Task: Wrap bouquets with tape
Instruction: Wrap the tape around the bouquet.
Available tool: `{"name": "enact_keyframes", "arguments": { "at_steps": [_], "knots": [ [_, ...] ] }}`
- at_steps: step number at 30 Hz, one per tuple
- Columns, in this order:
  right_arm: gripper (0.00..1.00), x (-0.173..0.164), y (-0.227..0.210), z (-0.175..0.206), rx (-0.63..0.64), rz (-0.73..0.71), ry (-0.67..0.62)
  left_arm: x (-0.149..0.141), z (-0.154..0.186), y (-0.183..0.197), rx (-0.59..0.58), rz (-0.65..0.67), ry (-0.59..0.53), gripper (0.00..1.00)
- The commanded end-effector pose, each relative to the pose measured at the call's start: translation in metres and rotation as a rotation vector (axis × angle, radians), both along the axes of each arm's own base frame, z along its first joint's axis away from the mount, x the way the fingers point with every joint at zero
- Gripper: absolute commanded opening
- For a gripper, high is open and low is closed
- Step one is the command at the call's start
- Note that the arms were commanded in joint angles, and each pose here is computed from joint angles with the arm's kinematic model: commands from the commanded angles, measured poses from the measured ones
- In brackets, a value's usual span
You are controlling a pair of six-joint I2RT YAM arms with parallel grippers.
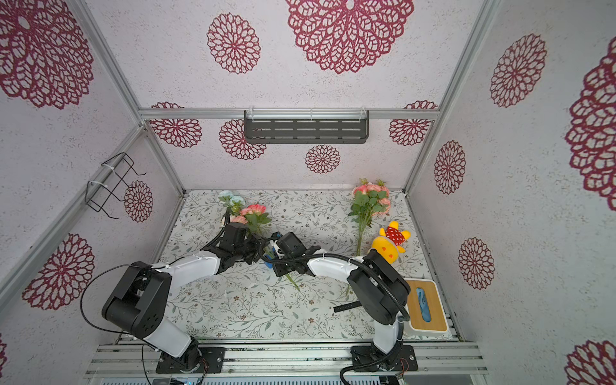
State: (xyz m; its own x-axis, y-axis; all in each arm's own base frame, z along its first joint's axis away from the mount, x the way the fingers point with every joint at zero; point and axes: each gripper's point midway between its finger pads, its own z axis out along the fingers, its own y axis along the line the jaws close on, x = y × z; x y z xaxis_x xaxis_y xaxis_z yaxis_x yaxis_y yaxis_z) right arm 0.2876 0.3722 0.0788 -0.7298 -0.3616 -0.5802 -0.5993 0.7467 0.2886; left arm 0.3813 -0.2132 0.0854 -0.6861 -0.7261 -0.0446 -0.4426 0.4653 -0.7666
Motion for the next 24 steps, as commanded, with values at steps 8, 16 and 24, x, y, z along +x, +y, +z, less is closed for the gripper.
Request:
{"name": "enact_keyframes", "arguments": {
  "at_steps": [8,16,24],
  "knots": [
    [0.00,0.008,0.006,0.046,-0.038,0.009,-0.260,0.012,0.003,-0.024,-0.062,-0.028,-0.008,0.47],
    [0.00,0.003,0.013,0.050,-0.012,0.041,-0.278,0.018,0.002,-0.035,-0.117,-0.021,-0.031,0.16],
    [0.21,-0.001,0.004,0.046,0.118,0.025,-0.134,0.023,0.008,-0.034,-0.083,-0.026,-0.068,0.00]
  ]
}}
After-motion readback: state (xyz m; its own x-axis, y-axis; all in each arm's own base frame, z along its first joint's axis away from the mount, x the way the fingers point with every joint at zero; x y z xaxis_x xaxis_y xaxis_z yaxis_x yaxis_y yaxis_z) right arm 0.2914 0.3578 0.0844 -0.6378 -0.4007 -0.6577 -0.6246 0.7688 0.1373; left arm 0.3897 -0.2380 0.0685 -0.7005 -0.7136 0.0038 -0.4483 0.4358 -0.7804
